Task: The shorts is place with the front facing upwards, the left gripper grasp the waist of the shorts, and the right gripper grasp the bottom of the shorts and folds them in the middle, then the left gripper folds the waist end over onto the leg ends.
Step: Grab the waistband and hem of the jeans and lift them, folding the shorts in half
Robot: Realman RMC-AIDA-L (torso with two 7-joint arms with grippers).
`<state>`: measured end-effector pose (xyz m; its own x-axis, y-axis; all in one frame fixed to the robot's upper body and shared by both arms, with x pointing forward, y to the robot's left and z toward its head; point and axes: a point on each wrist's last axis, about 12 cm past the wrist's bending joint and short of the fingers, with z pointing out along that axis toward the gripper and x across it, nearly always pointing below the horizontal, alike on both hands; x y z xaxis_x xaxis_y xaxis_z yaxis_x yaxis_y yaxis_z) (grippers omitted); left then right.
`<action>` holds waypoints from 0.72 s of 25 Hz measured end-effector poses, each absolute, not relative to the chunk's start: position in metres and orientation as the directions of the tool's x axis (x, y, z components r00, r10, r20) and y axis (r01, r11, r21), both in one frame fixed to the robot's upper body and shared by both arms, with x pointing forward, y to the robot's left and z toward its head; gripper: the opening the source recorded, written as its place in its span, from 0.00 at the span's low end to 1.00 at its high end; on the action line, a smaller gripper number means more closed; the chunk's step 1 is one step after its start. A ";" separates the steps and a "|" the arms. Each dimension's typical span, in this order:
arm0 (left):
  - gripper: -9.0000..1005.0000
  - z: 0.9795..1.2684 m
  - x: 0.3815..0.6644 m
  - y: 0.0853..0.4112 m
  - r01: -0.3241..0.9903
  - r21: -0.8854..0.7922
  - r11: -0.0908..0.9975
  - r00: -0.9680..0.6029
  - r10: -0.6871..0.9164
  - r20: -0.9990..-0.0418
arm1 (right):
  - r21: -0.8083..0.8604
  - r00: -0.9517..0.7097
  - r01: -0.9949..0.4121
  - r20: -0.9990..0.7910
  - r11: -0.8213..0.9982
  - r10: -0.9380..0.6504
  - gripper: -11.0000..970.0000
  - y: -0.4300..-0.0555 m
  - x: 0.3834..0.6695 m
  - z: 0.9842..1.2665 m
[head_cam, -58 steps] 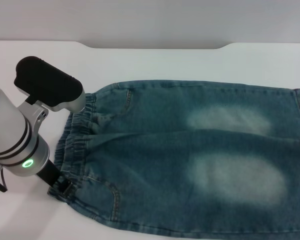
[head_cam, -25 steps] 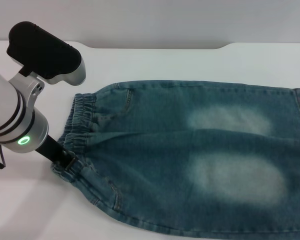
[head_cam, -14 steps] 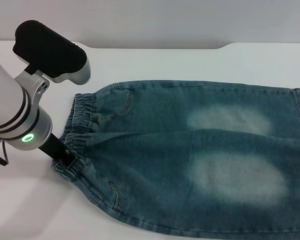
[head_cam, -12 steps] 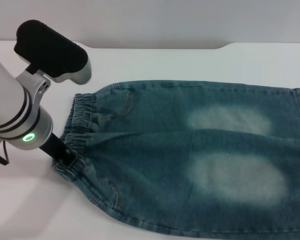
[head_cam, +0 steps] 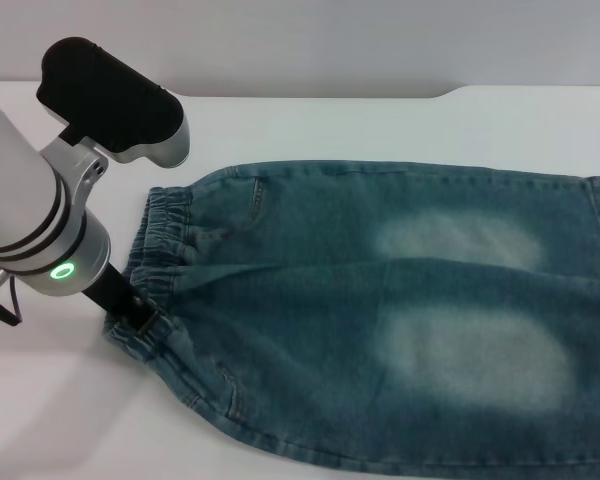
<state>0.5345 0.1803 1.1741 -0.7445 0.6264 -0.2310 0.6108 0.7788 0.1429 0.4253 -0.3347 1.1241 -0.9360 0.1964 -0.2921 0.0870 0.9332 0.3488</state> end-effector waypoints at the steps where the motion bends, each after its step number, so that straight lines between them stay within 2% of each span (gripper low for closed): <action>1: 0.04 1.174 0.535 0.180 0.611 0.143 0.778 -0.744 0.627 -0.230 | 0.348 -0.936 0.088 -0.290 0.933 0.197 0.73 -0.335 0.425 1.124; 18: 0.04 1.171 0.536 0.179 0.623 0.139 0.770 -0.739 0.637 -0.219 | 0.351 -0.940 0.100 -0.273 0.931 0.204 0.70 -0.337 0.426 1.113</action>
